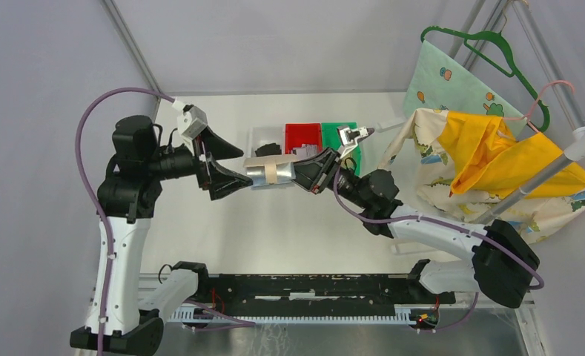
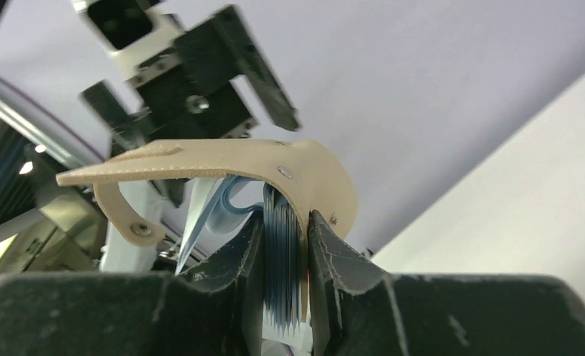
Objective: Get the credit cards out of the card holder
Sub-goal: Remove the credit card from the card holder.
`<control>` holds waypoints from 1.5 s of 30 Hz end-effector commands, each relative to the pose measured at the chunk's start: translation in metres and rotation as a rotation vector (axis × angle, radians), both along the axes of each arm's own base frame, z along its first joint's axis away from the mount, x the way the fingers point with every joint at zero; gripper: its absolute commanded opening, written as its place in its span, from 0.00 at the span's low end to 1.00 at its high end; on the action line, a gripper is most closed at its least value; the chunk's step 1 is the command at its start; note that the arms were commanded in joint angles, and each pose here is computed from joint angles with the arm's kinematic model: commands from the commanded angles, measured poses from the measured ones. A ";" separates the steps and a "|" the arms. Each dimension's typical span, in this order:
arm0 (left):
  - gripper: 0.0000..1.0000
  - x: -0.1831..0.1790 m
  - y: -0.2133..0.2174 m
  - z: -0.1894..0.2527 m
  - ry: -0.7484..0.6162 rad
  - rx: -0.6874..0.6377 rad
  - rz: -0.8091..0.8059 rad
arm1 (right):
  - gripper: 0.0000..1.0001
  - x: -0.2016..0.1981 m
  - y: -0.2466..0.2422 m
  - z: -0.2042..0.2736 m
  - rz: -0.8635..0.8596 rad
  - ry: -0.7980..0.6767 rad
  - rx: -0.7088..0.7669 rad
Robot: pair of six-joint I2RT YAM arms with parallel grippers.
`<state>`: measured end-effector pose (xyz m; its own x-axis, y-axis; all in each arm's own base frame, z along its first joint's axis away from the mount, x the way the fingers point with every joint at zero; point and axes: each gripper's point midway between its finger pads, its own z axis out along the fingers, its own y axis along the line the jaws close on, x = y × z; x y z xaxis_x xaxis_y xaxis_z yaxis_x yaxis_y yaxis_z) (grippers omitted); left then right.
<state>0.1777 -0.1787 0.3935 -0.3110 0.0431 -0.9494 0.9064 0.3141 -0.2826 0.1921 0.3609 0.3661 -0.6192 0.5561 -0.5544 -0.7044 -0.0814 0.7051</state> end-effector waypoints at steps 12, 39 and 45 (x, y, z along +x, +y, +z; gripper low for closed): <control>0.97 -0.011 0.023 -0.059 -0.497 0.286 -0.043 | 0.00 0.002 0.015 -0.016 0.068 0.150 -0.155; 0.66 0.028 0.038 -0.037 -0.594 0.219 0.259 | 0.00 -0.018 0.040 -0.007 0.223 0.172 -0.116; 0.49 0.026 0.023 -0.027 -0.388 0.084 0.221 | 0.07 -0.023 0.039 -0.006 0.244 0.148 -0.103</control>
